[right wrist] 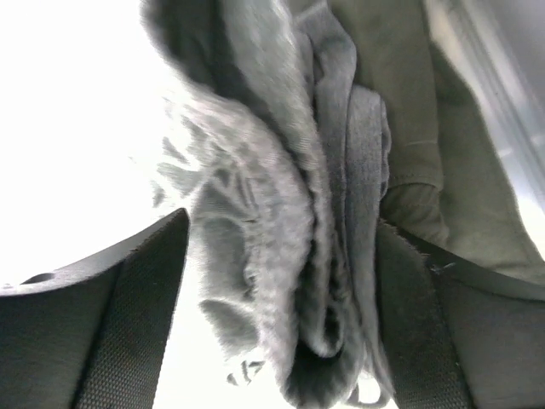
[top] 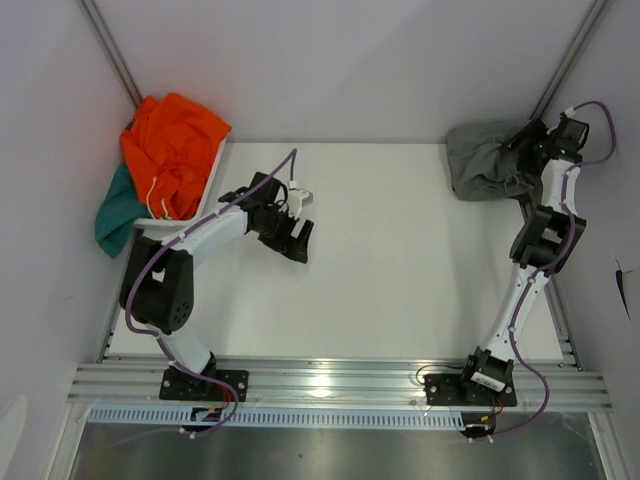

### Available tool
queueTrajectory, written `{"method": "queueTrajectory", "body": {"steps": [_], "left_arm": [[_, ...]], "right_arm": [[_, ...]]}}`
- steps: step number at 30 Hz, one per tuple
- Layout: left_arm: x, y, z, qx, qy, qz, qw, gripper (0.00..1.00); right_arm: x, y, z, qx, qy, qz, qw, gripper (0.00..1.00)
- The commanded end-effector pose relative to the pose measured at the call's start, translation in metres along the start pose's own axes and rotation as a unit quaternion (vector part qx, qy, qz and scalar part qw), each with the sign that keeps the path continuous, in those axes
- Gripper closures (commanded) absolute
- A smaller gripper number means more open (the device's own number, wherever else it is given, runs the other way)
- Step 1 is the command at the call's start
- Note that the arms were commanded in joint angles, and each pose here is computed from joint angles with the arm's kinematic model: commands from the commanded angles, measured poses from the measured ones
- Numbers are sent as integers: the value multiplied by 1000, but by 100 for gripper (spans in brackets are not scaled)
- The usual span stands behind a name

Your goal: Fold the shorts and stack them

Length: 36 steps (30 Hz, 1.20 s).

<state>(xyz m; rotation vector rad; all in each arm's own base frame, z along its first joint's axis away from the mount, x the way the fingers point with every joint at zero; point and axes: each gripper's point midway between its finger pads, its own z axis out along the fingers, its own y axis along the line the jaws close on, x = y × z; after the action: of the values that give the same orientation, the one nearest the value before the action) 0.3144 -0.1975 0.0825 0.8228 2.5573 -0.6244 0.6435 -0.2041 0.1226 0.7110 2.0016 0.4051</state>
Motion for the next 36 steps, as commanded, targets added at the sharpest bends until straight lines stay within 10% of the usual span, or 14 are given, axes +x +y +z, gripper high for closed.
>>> {"method": "queueTrajectory", "body": {"steps": [1,9,25,36], "left_arm": [[-14,-5,-11,12,-25,20,999,8],[-5,-5,-8,15,-15,16,1000,8],[-11,-7,-15,13,-31,25,999,8],[-8,-9,-15,19,-31,28,999,8]], "right_arm": [[-120,26,-84,24,-154,-39,987,13],[-134,33,-119,66,-169,-99,978,14],[-18,81,-74,-26,-18,-112,993,100],[12,30,-30,79,3,-112,991,100]]}}
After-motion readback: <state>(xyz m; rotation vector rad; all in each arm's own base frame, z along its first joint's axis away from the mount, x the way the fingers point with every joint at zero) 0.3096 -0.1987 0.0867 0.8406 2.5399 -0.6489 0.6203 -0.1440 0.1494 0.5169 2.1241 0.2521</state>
